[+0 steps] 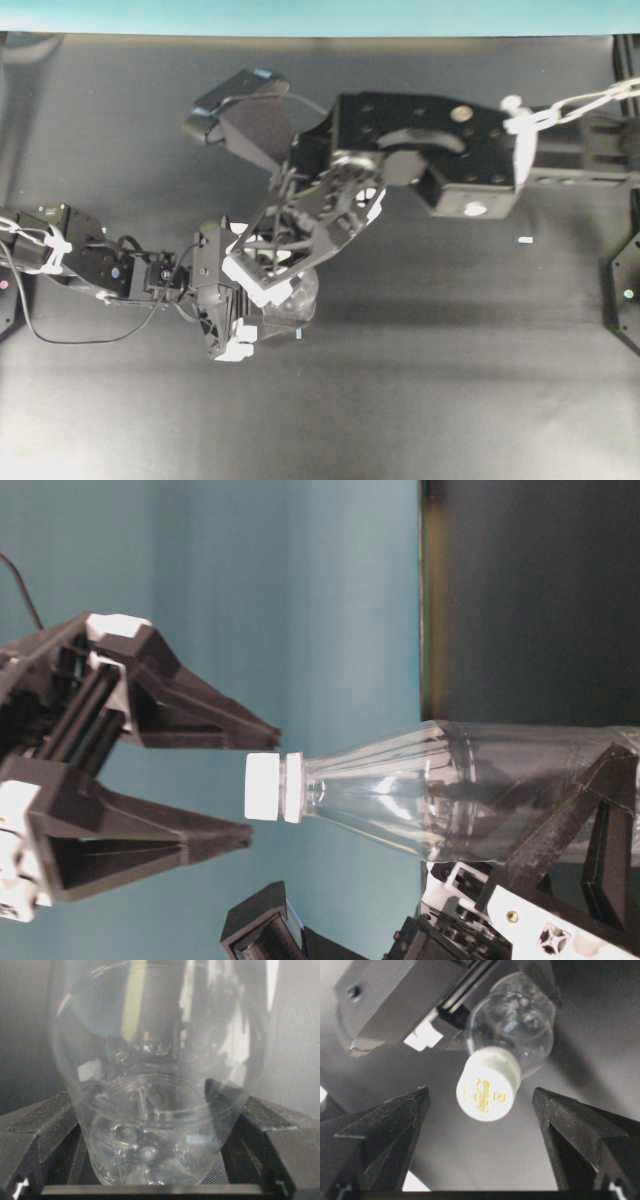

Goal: Open the bottle cap by holding the bottle with the left arm and twisting the cap with the right arm.
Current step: 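Lower the right gripper and close it on the white cap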

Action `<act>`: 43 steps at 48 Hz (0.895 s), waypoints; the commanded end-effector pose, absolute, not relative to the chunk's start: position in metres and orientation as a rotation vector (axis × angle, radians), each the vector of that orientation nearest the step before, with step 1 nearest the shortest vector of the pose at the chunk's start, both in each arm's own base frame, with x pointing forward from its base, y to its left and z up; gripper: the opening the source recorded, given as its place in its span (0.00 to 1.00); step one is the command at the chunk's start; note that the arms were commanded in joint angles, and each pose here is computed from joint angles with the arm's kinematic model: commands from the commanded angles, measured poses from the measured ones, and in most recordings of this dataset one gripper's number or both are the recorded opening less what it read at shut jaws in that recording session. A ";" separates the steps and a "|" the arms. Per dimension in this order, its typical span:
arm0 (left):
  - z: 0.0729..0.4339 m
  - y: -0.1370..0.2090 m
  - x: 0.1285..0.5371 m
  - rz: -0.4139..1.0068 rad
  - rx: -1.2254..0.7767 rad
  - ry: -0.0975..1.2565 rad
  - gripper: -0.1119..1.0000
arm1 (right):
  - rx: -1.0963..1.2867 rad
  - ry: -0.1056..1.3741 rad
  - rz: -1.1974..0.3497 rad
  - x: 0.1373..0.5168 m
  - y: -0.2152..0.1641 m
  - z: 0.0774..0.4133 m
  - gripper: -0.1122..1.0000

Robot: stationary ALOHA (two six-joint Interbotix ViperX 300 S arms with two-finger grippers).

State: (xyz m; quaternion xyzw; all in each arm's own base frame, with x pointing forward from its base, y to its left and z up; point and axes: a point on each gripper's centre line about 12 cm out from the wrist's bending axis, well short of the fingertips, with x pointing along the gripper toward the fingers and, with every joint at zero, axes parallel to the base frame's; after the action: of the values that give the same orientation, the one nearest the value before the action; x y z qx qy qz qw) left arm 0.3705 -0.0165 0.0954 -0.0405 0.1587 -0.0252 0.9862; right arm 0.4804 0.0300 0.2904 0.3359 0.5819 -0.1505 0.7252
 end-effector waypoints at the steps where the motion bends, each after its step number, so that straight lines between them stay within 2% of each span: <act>1: 0.099 -0.018 0.373 -0.058 -0.080 0.304 0.85 | 0.731 1.277 -0.314 0.483 0.033 0.290 0.76; 9: 0.098 -0.018 0.373 -0.056 -0.082 0.308 0.85 | 0.719 1.283 -0.306 0.483 0.033 0.290 0.62; 14: 0.098 -0.018 0.373 -0.057 -0.081 0.309 0.85 | 0.715 1.291 -0.304 0.482 0.034 0.290 0.46; 25: 0.097 -0.018 0.372 -0.057 -0.084 0.312 0.85 | 0.642 1.284 -0.235 0.487 0.033 0.295 0.45; 36: 0.098 -0.018 0.373 -0.055 -0.085 0.309 0.85 | 0.305 1.271 0.022 0.494 0.033 0.301 0.45; 43: 0.097 -0.018 0.372 -0.055 -0.083 0.316 0.85 | 0.106 1.353 0.175 0.486 0.033 0.301 0.45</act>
State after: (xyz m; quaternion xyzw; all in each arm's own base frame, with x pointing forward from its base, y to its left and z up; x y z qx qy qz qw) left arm 0.3702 -0.0183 0.0949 -0.0411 0.1611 -0.0277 0.9857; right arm 0.4892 0.0302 0.2917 0.0840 0.6189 0.0471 0.7796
